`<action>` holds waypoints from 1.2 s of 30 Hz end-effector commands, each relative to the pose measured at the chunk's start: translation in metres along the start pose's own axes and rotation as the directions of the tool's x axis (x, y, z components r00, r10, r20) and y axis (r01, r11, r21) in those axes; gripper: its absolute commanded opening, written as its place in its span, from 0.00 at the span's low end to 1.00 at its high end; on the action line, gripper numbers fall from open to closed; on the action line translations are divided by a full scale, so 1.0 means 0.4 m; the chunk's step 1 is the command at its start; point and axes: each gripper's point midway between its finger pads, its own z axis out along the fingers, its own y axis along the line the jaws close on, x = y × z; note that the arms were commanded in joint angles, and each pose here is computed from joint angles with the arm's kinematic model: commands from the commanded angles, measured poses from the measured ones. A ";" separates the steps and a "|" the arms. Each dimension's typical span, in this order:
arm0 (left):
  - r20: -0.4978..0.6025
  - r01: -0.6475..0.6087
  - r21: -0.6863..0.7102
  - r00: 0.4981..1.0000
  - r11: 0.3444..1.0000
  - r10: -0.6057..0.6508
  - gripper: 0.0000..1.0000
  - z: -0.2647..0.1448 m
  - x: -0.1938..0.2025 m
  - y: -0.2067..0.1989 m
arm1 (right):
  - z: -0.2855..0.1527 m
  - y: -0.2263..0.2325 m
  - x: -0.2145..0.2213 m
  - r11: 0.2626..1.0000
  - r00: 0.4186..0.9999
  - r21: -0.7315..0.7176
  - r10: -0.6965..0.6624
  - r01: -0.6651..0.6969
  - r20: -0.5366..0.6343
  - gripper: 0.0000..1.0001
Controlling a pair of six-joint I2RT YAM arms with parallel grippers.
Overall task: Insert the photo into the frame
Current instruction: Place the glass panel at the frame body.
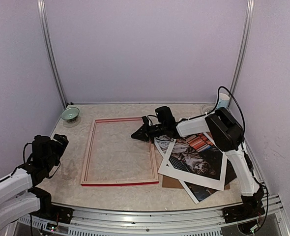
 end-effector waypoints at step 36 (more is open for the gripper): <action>-0.010 -0.002 0.009 1.000 1.000 0.002 0.99 0.009 0.006 0.005 | -0.031 0.013 -0.003 1.000 1.000 0.000 -0.012 0.012 0.018 0.00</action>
